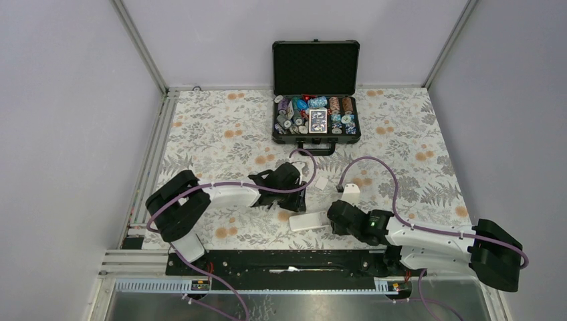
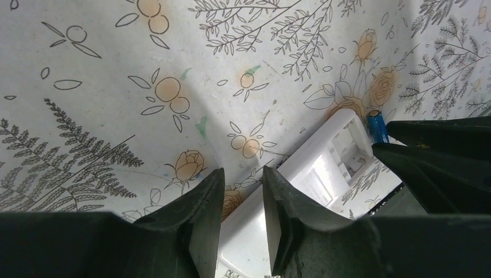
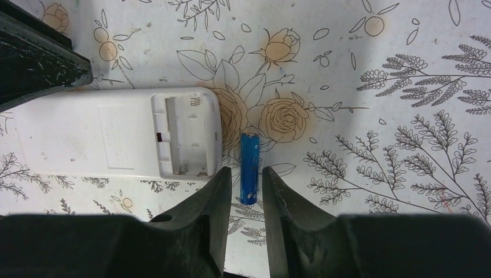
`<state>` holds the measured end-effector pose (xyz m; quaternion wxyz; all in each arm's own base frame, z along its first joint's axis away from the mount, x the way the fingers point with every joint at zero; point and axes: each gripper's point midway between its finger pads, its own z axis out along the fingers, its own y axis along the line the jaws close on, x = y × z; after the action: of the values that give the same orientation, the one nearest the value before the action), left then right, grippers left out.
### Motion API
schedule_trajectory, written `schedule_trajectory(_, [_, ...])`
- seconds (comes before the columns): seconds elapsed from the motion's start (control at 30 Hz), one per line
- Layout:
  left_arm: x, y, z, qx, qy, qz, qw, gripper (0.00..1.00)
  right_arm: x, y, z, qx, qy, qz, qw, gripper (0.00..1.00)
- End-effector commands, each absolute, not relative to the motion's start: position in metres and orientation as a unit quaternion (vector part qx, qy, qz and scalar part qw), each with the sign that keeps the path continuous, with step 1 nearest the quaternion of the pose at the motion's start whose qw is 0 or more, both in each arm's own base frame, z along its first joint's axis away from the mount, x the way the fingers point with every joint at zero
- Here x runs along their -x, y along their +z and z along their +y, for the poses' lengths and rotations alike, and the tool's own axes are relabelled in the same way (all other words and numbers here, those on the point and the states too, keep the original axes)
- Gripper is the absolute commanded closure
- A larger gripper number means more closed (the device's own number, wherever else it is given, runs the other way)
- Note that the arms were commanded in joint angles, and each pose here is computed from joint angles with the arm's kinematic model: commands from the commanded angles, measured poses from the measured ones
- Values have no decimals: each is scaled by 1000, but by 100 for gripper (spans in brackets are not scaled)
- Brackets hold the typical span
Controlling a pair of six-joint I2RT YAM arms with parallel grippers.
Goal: Load the batteries into the remote control
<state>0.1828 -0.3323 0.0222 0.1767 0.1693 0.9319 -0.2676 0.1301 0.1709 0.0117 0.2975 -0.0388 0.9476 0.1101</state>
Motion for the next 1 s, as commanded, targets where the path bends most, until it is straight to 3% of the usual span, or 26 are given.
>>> schedule_trajectory(0.0, [-172,11,-321,-165,-265,936,164,65,-123,7,165,33,94,956,275,67])
schedule_trajectory(0.67, [-124,0,-299,-142,-294,936,133,67,-108,1,161,40,78,969,229,67])
schedule_trajectory(0.97, [-119,4,-304,-149,-307,930,138,67,-110,1,160,42,59,971,227,72])
